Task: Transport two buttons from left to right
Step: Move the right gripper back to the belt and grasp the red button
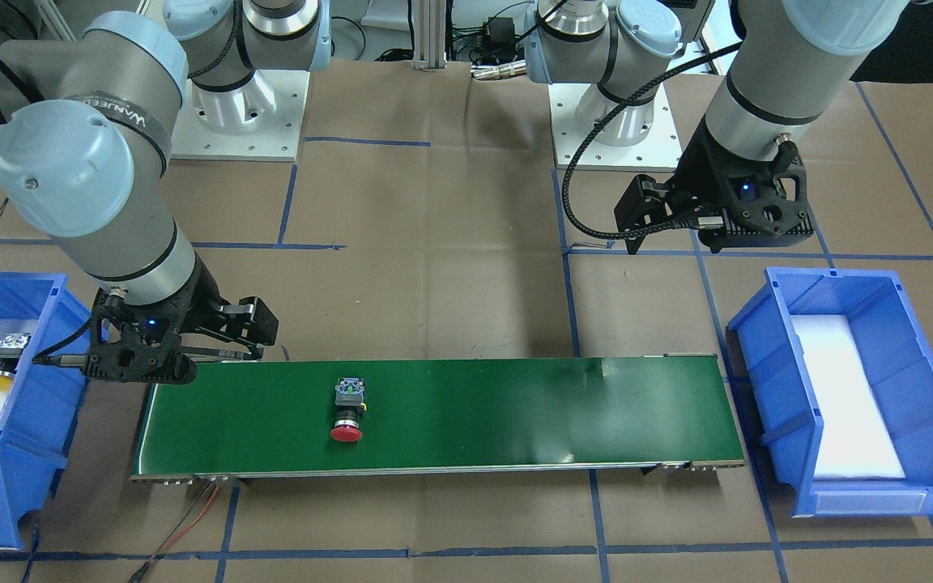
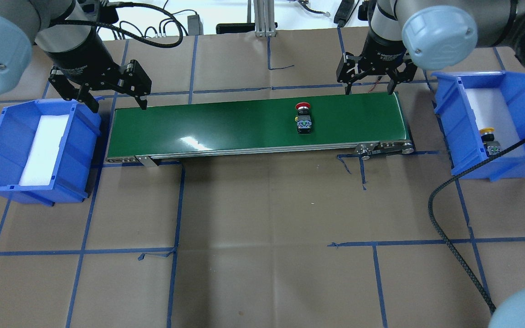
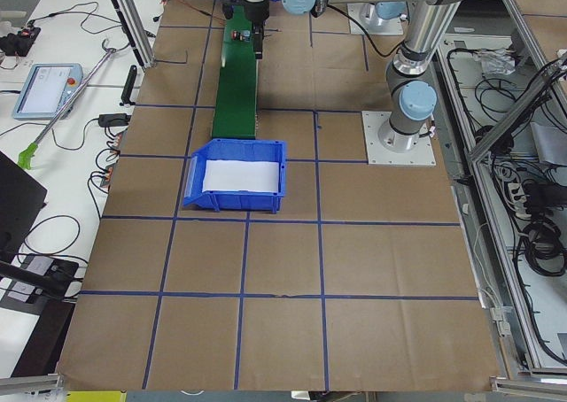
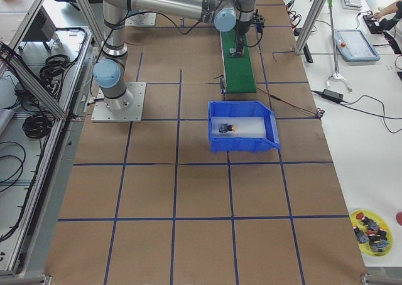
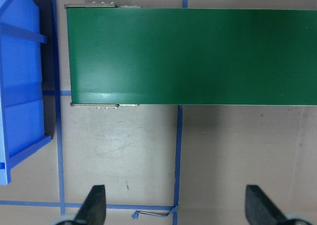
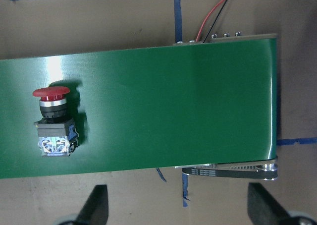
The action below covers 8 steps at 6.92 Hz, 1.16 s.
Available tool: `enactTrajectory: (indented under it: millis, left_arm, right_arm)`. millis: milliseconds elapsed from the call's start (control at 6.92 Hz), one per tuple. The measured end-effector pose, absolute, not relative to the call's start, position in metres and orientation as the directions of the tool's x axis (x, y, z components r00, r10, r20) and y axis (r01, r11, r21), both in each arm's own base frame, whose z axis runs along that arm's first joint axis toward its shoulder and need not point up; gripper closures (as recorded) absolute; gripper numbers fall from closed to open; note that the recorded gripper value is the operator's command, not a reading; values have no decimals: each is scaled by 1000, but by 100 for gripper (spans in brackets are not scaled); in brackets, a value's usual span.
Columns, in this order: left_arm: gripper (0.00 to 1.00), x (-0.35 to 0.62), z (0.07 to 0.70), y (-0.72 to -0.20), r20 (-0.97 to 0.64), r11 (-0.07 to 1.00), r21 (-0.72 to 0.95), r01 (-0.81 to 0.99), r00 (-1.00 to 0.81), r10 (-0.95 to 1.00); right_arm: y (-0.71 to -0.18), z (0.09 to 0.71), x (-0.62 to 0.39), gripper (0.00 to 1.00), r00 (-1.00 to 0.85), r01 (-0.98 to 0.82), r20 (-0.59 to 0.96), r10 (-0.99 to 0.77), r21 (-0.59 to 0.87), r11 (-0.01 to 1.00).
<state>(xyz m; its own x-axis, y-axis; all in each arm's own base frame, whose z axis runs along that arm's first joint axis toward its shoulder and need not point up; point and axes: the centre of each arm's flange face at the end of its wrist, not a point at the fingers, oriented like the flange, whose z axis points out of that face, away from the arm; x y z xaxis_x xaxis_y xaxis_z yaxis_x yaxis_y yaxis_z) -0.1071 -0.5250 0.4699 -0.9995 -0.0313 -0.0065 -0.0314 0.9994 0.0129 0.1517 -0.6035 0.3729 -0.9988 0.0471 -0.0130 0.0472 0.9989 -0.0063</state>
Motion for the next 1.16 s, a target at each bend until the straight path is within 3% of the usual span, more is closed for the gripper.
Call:
enactTrajectory:
  millis: [1156]
  left_arm:
    - [0,-107,470,-525,-6,999,13,-31,-999,-31]
  right_arm:
    - [-637,297,177,1,-995,97,-31,96,-30,995]
